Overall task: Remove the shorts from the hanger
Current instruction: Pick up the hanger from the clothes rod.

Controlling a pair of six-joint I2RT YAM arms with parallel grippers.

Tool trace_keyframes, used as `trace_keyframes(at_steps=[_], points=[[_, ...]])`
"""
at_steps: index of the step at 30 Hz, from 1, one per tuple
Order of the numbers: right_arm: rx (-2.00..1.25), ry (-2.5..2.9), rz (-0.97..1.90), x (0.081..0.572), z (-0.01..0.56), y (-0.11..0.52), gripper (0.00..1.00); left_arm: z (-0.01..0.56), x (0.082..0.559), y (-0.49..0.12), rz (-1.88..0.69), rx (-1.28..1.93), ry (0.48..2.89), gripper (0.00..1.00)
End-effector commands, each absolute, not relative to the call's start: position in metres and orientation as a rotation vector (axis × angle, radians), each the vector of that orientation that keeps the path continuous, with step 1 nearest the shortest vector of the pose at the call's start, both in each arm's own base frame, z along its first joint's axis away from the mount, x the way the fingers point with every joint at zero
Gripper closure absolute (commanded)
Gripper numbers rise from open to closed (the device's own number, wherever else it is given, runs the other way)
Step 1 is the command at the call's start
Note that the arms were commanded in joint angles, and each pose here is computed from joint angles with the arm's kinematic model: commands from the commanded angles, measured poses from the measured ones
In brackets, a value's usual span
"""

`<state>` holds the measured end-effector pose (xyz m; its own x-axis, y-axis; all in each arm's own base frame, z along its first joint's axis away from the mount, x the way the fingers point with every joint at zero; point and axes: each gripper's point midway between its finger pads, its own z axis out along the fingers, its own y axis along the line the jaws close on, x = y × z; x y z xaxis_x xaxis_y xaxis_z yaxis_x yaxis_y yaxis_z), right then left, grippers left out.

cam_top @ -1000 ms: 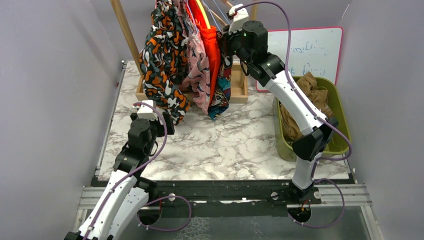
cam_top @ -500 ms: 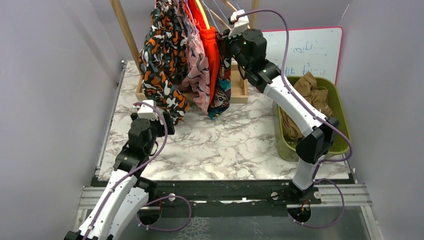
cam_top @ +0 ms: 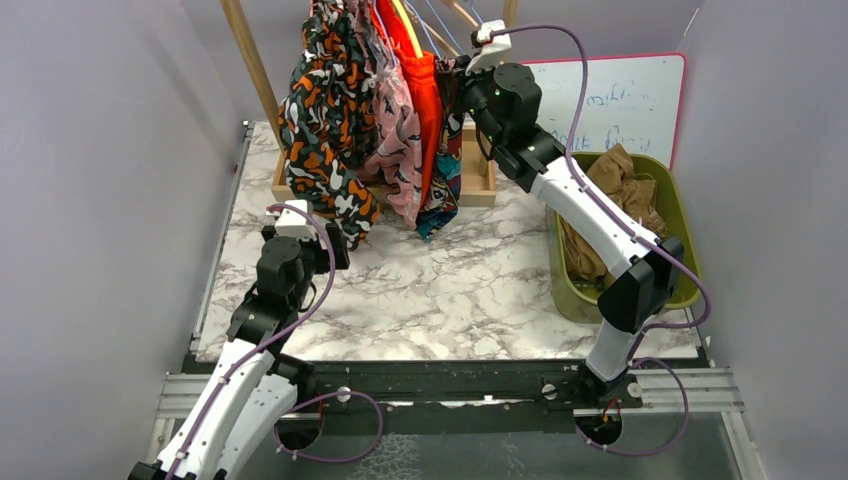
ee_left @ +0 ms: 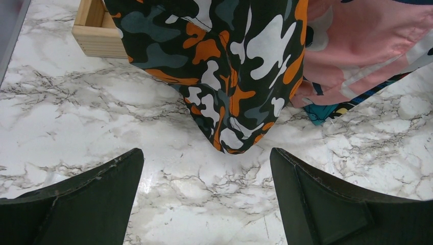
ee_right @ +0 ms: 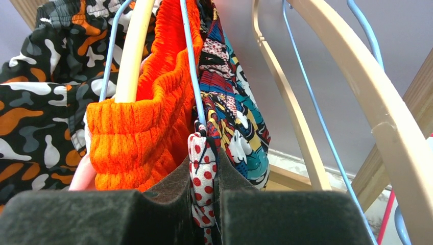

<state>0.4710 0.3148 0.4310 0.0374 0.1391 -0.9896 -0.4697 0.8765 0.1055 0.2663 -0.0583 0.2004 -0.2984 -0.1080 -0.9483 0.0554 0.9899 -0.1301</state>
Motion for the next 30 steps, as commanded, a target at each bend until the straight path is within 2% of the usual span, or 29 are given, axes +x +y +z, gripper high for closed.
trace_keyframes(at_steps=[1,17,30], points=[[-0.184,1.287,0.594,0.452,0.497,0.309,0.99,0.2,0.267,-0.061,-0.177,-0.024,1.86,0.04],[-0.055,1.236,0.593,0.442,0.513,0.284,0.99,0.198,0.268,-0.062,-0.177,-0.019,1.869,0.04],[-0.05,1.201,0.65,0.439,0.531,0.289,0.99,0.199,0.268,-0.061,-0.172,-0.021,1.865,0.04]])
